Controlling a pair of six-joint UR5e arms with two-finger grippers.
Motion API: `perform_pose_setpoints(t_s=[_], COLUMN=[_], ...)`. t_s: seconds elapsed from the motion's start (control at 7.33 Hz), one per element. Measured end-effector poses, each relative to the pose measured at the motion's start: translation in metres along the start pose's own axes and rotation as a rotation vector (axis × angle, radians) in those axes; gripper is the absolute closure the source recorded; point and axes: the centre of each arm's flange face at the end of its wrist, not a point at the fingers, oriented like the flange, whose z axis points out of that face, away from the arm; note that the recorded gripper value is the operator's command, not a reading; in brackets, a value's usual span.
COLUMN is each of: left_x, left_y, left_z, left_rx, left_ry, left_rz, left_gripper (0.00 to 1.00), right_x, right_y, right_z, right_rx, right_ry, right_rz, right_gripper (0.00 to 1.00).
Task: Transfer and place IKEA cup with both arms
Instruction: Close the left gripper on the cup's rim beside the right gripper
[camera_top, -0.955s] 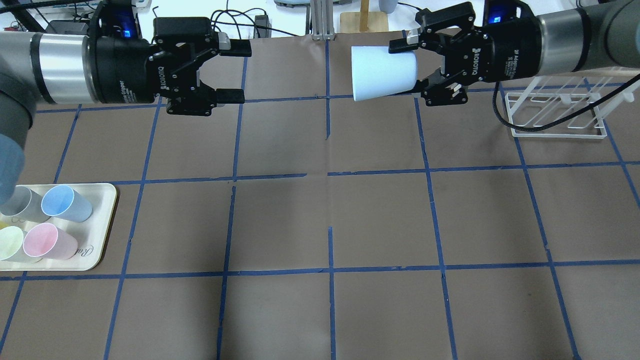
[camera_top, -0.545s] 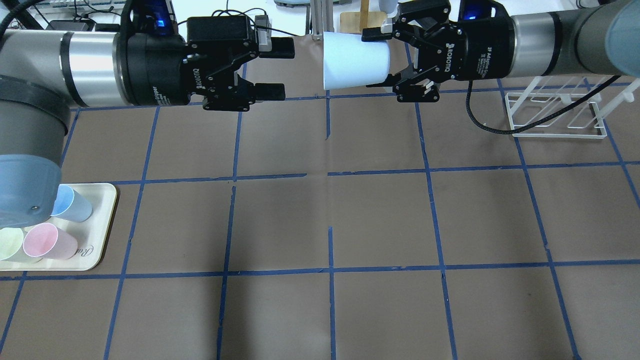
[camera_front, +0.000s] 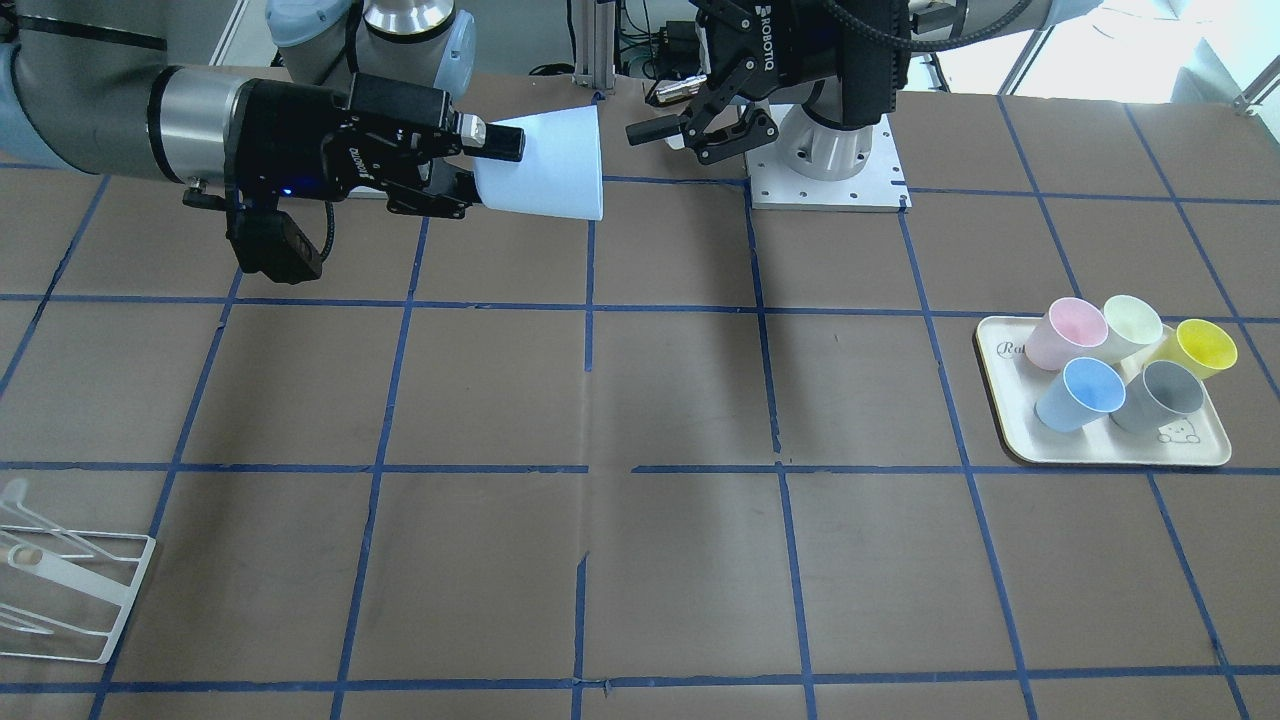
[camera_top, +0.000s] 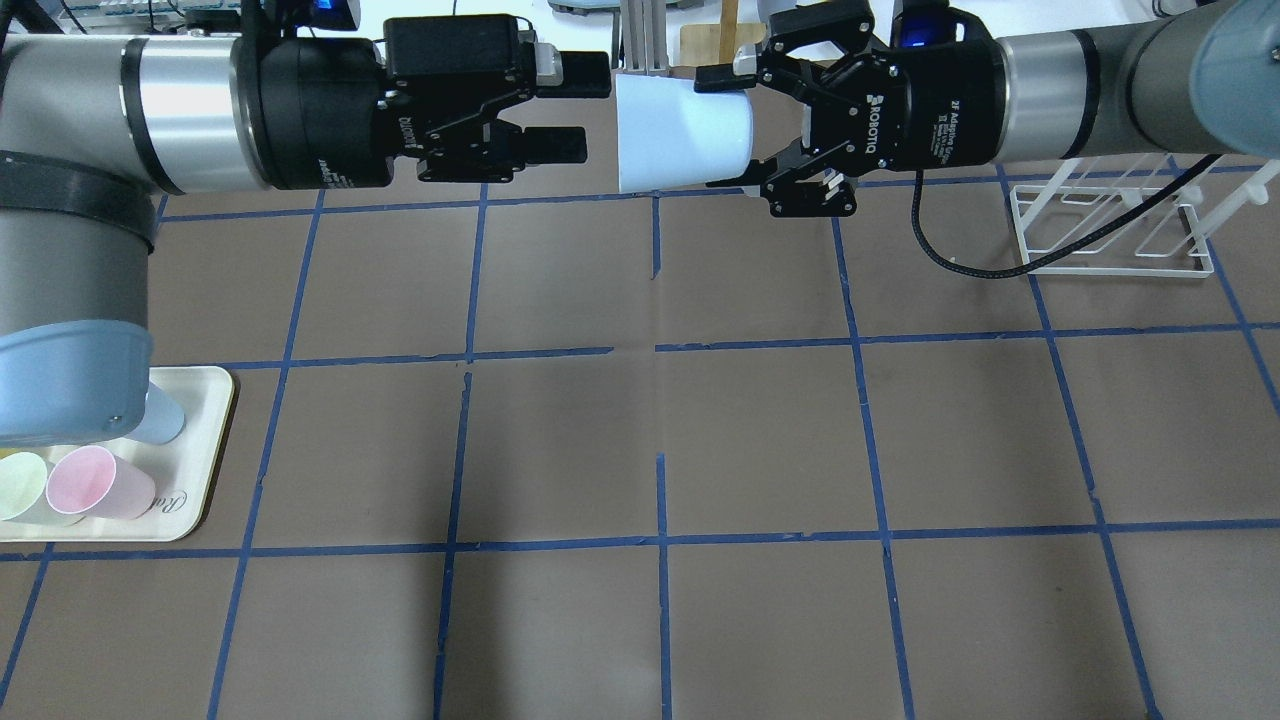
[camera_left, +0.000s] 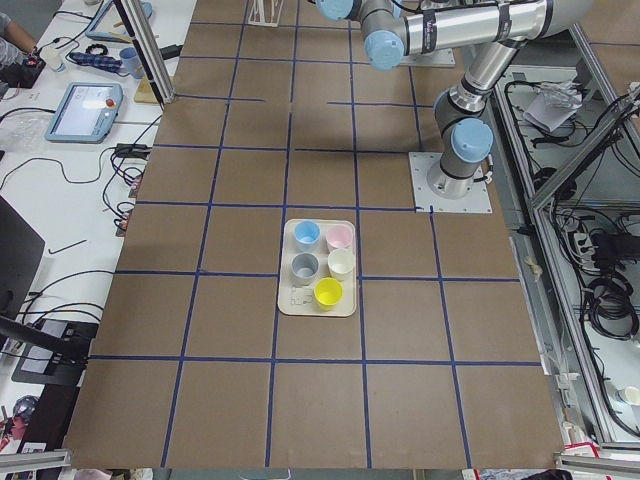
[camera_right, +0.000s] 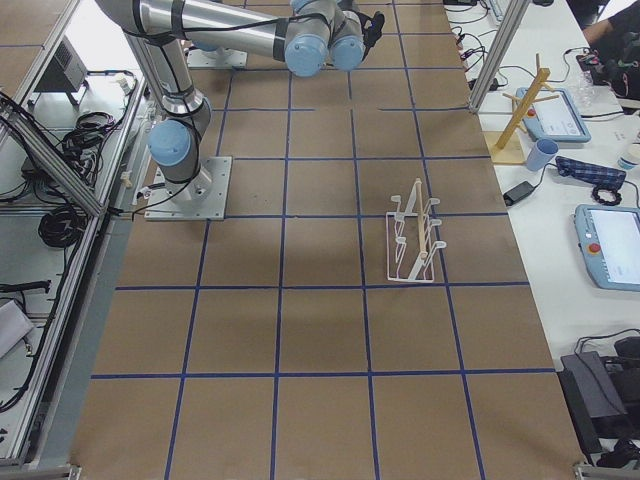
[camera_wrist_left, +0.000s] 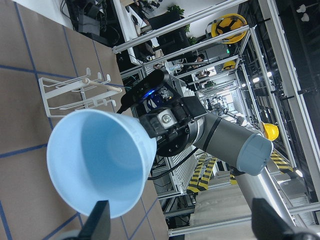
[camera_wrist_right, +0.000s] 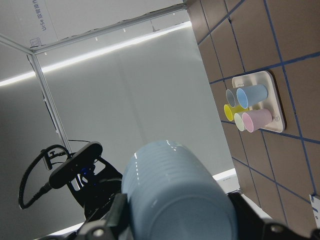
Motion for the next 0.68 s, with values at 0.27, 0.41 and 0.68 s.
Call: perform_pose_setpoints(t_s=[0.27, 0.41, 0.68], left_x=[-0.0007, 0.0001, 0.0004], left_y=[-0.0031, -0.003, -0.0028], left_z=[0.0011, 0.0034, 0.0087], left_rx=[0.002, -0.002, -0.011], left_ry=[0.003, 0.005, 0.008], left_rz=[0.017, 0.021, 0.035], left_gripper=[0.0, 0.0, 0.0], right_x=[-0.0028, -0.0043, -0.0113], right_y=[0.0057, 0.0062, 0.0075], right_z=[0.002, 0.0027, 0.0054], right_rx=[-0.004, -0.002, 0.012], right_ry=[0.001, -0.004, -0.034], right_rz=[0.002, 0.005, 0.018], right_gripper=[0.74, 0.73, 0.73])
